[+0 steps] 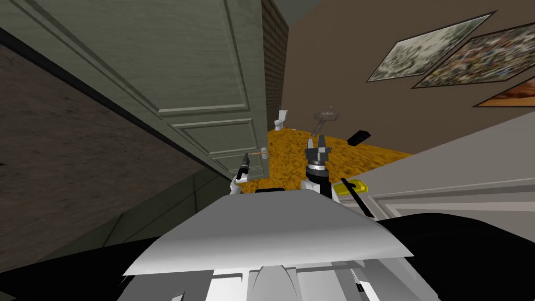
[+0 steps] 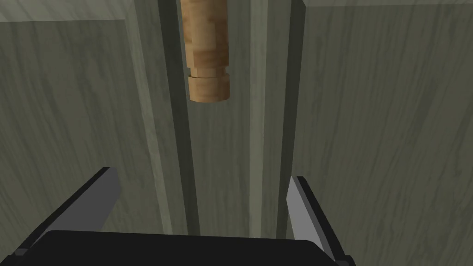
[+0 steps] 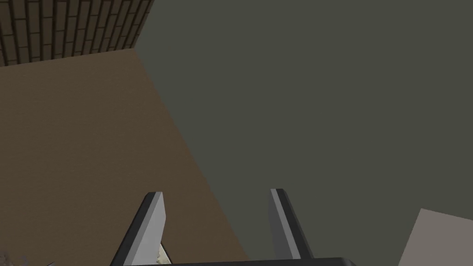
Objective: Push the door open
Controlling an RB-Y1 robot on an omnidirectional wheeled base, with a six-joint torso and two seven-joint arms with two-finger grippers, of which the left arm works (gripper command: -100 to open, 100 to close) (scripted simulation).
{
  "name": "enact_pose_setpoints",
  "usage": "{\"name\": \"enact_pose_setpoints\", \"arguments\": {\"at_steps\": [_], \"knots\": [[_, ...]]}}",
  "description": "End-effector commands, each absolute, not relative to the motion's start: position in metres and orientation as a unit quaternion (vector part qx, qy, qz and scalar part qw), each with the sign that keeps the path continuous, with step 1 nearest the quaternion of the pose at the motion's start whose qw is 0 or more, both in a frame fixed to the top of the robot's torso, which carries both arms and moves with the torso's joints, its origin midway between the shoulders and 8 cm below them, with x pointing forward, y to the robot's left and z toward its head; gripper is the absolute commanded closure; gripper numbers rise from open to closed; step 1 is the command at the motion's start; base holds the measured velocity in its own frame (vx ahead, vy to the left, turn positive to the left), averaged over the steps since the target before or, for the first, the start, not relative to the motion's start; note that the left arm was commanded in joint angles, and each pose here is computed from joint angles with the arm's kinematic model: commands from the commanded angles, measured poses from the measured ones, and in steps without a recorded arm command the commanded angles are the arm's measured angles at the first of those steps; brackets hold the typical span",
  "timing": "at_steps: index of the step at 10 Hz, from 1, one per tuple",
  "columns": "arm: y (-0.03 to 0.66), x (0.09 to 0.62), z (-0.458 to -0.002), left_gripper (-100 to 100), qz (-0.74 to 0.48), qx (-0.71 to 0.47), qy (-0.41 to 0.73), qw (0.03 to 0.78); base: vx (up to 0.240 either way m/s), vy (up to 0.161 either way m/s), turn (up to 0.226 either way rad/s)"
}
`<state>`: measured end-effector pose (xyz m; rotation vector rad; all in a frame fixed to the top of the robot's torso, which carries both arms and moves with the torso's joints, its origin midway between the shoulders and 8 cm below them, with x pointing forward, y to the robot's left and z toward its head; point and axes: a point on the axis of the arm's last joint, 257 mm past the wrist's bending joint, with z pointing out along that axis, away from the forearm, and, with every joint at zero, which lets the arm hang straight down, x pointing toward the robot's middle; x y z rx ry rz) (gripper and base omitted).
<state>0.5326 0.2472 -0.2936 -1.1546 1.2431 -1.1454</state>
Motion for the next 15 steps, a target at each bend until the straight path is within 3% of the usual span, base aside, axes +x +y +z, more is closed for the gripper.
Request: {"name": "enact_pose_setpoints", "arguments": {"at_steps": [1,15], "knots": [[0.232,0.531,-0.296,-100,-0.483,-0.475,0.526,0.514,-0.013,-0.048,0.205],[0.073,0.492,-0.302,-100,-0.546,-0.422,0.574,0.44,-0.019,-0.043,0.198]]}}
